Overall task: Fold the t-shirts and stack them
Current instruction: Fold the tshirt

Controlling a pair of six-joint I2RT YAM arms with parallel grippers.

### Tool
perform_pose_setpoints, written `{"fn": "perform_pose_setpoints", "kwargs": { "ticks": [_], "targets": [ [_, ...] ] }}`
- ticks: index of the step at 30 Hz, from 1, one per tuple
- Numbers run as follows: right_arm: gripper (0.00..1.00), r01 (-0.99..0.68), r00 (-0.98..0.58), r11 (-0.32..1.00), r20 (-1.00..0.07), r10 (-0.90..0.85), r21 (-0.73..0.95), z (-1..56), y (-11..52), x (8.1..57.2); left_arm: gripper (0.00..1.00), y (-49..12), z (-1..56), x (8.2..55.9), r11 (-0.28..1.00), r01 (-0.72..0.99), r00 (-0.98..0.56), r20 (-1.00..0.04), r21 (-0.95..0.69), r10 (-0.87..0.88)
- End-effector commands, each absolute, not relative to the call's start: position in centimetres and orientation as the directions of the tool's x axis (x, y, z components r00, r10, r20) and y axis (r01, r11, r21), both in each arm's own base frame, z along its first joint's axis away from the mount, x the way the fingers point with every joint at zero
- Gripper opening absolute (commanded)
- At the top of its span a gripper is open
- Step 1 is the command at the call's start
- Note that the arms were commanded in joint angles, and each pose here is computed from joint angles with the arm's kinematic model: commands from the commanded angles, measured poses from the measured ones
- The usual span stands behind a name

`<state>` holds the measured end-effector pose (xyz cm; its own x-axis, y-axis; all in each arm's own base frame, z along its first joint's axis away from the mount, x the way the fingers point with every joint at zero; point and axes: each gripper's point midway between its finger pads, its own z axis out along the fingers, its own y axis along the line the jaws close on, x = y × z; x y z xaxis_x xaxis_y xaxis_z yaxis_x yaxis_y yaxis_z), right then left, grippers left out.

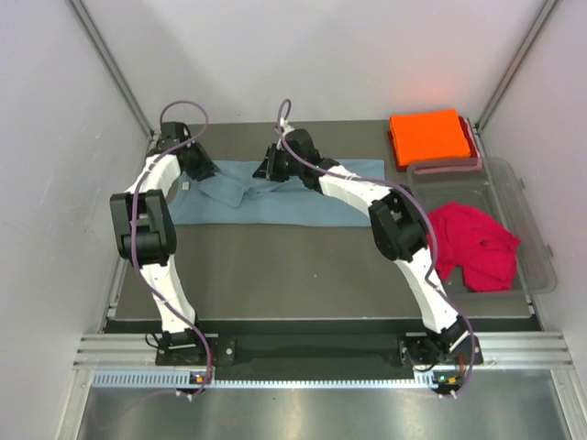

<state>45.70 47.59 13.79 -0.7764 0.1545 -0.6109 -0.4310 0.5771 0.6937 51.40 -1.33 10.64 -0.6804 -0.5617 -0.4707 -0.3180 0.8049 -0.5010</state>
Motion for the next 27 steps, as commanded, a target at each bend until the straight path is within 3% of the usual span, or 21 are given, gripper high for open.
{"fn": "perform_pose_setpoints", "kwargs": {
  "ticks": [1,14,27],
  "targets": [
    [0.13,-0.496,-0.725,0.528,-0.663,0.186,0.689,15.4,49.6,47.3,0.31,-2.4,10.2,52.5,0.805,-0.259,-0.705,-0.465,-0.534,-0.535],
    [0.17,-0.596,-0.699,0.373,-0.688,0.195,0.711,15.7,53.8,46.6,0.3,-1.7,7.7,53.0,0.824,-0.277,-0.719,-0.463,-0.494,-0.519],
    [0.17,-0.547,-0.759,0.366,-0.631,0.163,0.753,11.5,54.7,46.0,0.3,-1.0,6.5,53.8,0.83,-0.299,-0.713,-0.468,-0.471,-0.522]
  ]
}}
